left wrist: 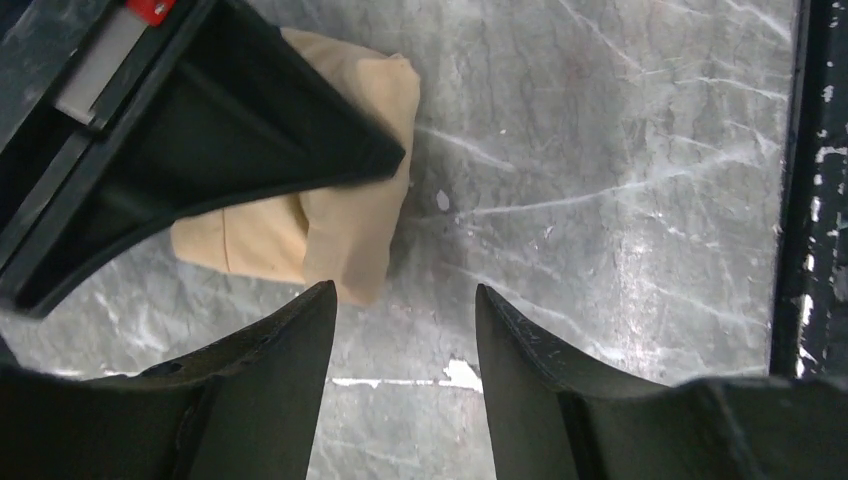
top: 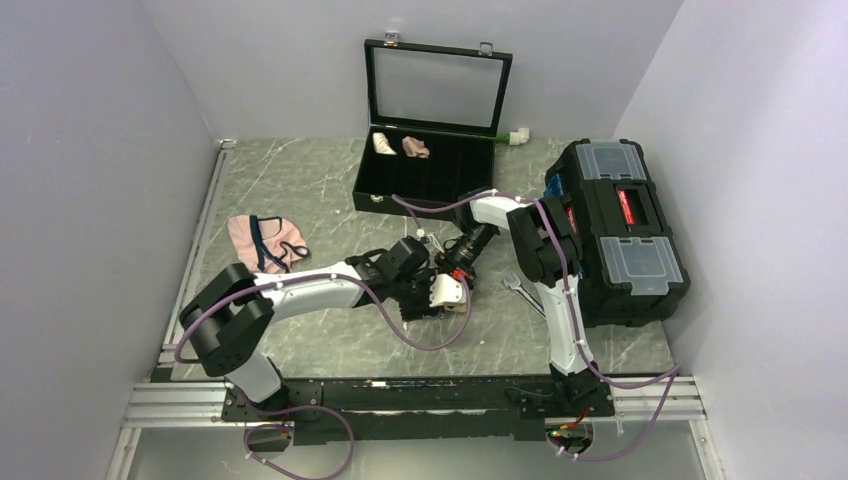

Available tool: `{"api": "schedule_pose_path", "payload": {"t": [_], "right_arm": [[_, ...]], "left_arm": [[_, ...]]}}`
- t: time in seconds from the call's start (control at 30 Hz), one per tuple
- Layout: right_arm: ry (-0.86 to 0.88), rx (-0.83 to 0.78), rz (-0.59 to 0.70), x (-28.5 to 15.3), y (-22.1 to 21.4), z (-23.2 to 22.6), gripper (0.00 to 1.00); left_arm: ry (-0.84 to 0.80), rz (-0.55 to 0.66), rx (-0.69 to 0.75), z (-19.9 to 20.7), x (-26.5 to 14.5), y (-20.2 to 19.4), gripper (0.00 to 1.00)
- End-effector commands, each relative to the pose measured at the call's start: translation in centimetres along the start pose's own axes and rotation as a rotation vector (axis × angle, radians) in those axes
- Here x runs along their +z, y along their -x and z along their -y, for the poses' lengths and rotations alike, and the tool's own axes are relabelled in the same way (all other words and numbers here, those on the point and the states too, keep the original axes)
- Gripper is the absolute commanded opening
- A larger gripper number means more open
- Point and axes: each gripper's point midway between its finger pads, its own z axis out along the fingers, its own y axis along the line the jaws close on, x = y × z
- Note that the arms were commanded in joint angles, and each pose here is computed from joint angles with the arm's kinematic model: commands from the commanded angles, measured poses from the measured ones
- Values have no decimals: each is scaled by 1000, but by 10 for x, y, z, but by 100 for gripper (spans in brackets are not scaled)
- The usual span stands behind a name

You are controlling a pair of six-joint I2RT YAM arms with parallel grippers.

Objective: Roll the underwear
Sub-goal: Roll the underwear to the center of the board.

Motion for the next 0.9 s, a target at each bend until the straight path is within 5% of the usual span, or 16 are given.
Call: {"api": "schedule_pose_path", "payload": {"t": [0.0, 0.57, 0.87], "right_arm": [[-33, -43, -45, 8, -10, 19, 1], [-34, -31, -53, 10, -13, 22, 1], [-63, -44, -40, 5, -8, 20, 15]], "left_arm": [[64, 46, 83, -21, 11, 28, 58], [8, -3, 61, -14, 49, 12, 51], [-67, -81, 19, -1, 61, -11, 16]]}}
